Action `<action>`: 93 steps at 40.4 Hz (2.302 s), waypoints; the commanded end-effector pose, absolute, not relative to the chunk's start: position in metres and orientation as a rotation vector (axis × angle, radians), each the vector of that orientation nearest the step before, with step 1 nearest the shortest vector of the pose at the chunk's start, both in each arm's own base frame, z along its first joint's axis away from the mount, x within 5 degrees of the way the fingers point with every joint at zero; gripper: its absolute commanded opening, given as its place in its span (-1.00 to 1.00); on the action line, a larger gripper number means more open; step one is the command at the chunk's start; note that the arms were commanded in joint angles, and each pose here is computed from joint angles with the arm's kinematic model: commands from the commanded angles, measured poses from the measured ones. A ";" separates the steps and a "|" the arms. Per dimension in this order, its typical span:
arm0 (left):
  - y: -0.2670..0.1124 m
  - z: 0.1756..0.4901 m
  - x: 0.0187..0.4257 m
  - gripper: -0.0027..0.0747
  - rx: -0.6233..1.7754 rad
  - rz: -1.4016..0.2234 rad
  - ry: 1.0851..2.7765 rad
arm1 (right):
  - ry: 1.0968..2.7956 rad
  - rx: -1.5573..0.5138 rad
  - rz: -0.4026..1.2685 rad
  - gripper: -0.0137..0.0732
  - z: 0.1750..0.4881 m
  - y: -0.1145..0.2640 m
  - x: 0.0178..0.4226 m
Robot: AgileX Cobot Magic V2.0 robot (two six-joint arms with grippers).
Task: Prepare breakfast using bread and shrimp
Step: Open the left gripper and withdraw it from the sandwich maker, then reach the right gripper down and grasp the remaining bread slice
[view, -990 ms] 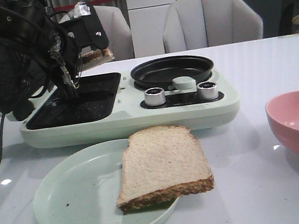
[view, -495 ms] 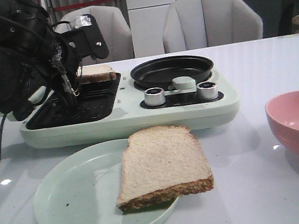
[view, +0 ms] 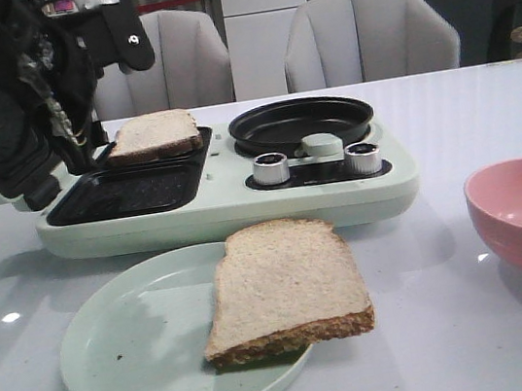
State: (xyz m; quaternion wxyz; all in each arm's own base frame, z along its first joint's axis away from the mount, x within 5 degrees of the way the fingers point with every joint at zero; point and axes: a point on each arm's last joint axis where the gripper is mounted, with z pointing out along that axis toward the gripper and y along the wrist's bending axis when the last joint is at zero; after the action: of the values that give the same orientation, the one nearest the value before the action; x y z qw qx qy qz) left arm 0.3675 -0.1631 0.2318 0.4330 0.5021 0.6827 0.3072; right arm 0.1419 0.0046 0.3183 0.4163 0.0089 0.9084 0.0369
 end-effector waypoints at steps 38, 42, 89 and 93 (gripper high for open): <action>-0.106 0.345 0.114 0.35 0.888 -0.369 2.194 | 2.186 0.022 0.109 0.48 0.333 0.006 0.146; -0.098 0.344 0.105 0.35 0.881 -0.378 2.178 | 2.189 0.048 0.171 0.48 0.333 0.009 0.146; -0.092 0.342 0.099 0.35 0.870 -0.386 2.149 | 2.738 -0.142 0.804 0.48 0.214 0.154 0.271; -0.092 0.342 0.099 0.35 0.870 -0.386 2.149 | 2.736 -0.146 0.797 0.48 0.212 0.159 0.283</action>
State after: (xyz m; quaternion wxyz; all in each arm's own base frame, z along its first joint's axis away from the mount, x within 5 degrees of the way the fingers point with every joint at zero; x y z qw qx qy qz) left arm 0.0977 -0.0890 0.3291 0.3466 0.3458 0.8619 -0.1316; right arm 0.2721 0.1529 0.1945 0.1100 -0.0484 0.9586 0.2580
